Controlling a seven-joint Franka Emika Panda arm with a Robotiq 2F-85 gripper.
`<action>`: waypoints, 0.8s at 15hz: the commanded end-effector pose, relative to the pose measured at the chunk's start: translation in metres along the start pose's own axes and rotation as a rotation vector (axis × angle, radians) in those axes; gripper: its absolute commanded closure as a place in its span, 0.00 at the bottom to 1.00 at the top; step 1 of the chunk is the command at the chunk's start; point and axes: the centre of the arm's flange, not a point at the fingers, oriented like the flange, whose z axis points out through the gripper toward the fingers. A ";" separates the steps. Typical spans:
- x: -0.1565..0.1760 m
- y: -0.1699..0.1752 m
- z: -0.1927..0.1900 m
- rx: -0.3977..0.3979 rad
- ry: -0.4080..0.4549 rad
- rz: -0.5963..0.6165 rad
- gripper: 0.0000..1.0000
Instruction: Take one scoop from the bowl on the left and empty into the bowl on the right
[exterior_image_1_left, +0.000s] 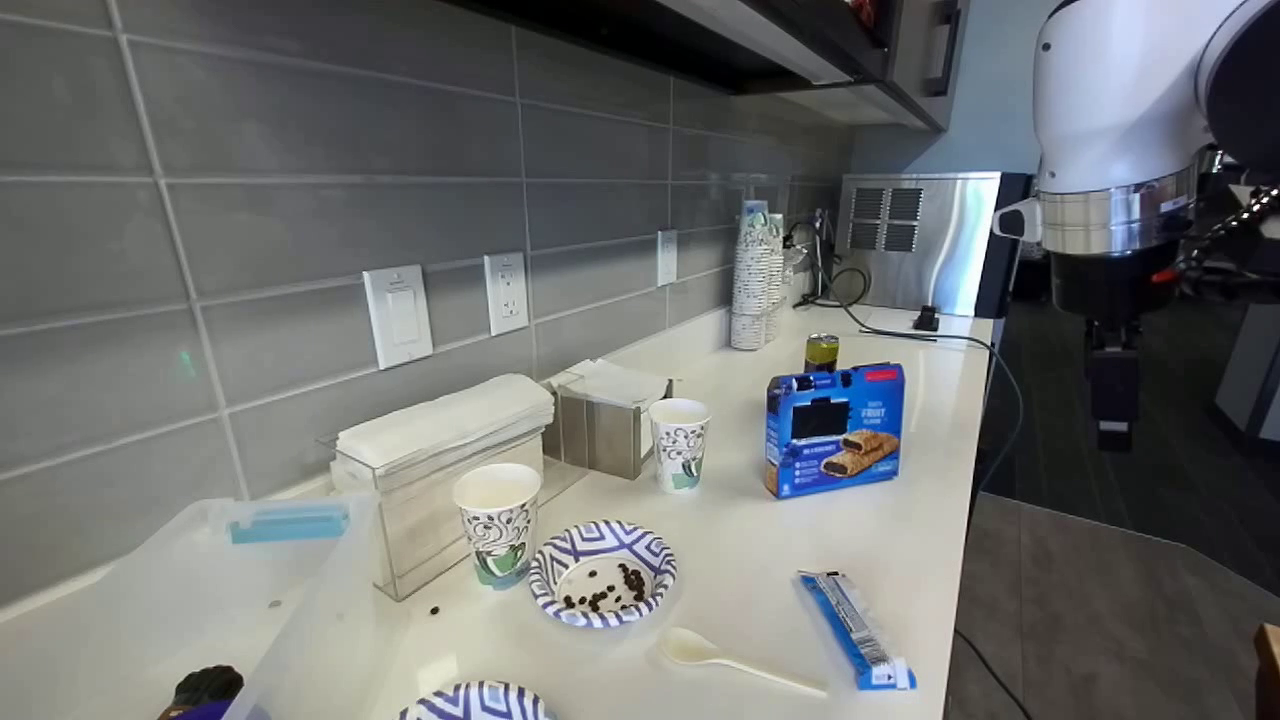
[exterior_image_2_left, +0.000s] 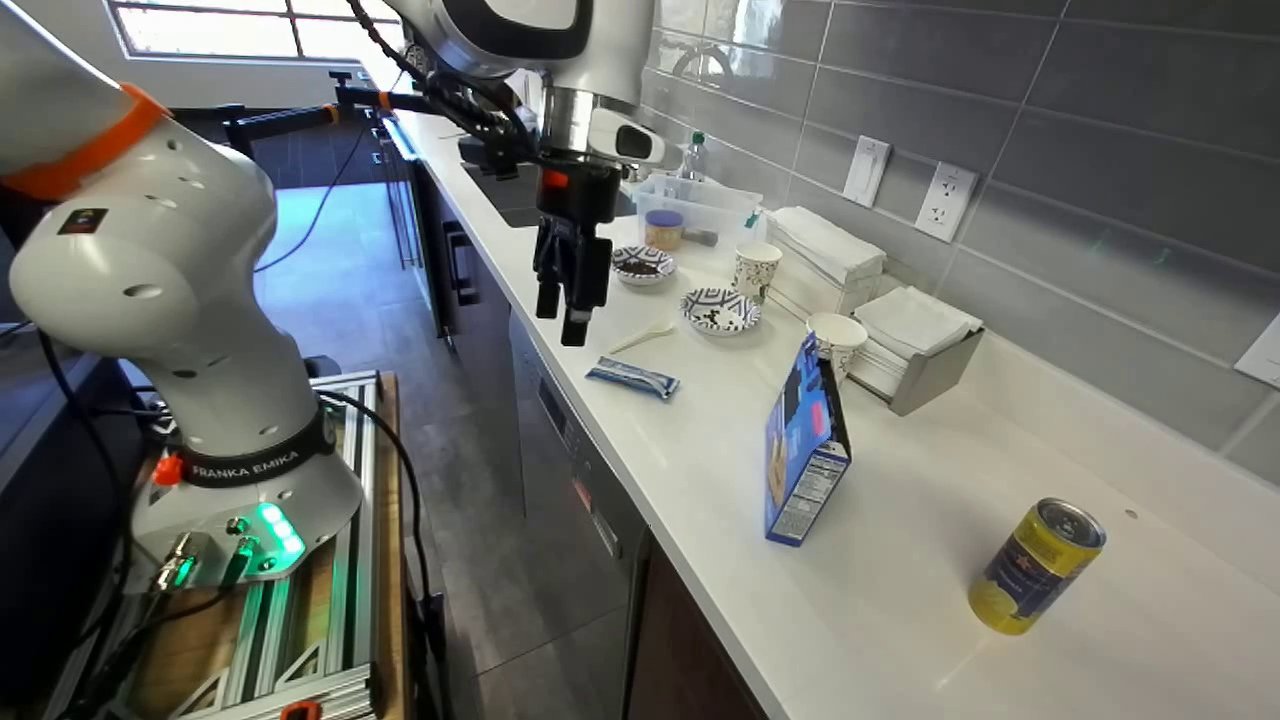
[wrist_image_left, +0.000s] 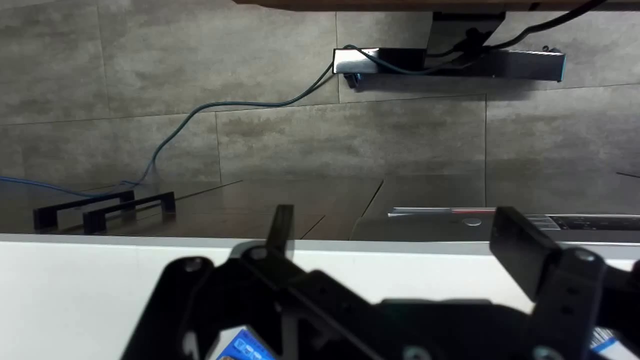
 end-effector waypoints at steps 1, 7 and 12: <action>0.011 -0.022 0.012 0.064 0.036 -0.047 0.00; 0.054 -0.077 0.024 0.164 0.325 -0.161 0.00; 0.089 -0.131 0.044 0.224 0.487 -0.269 0.00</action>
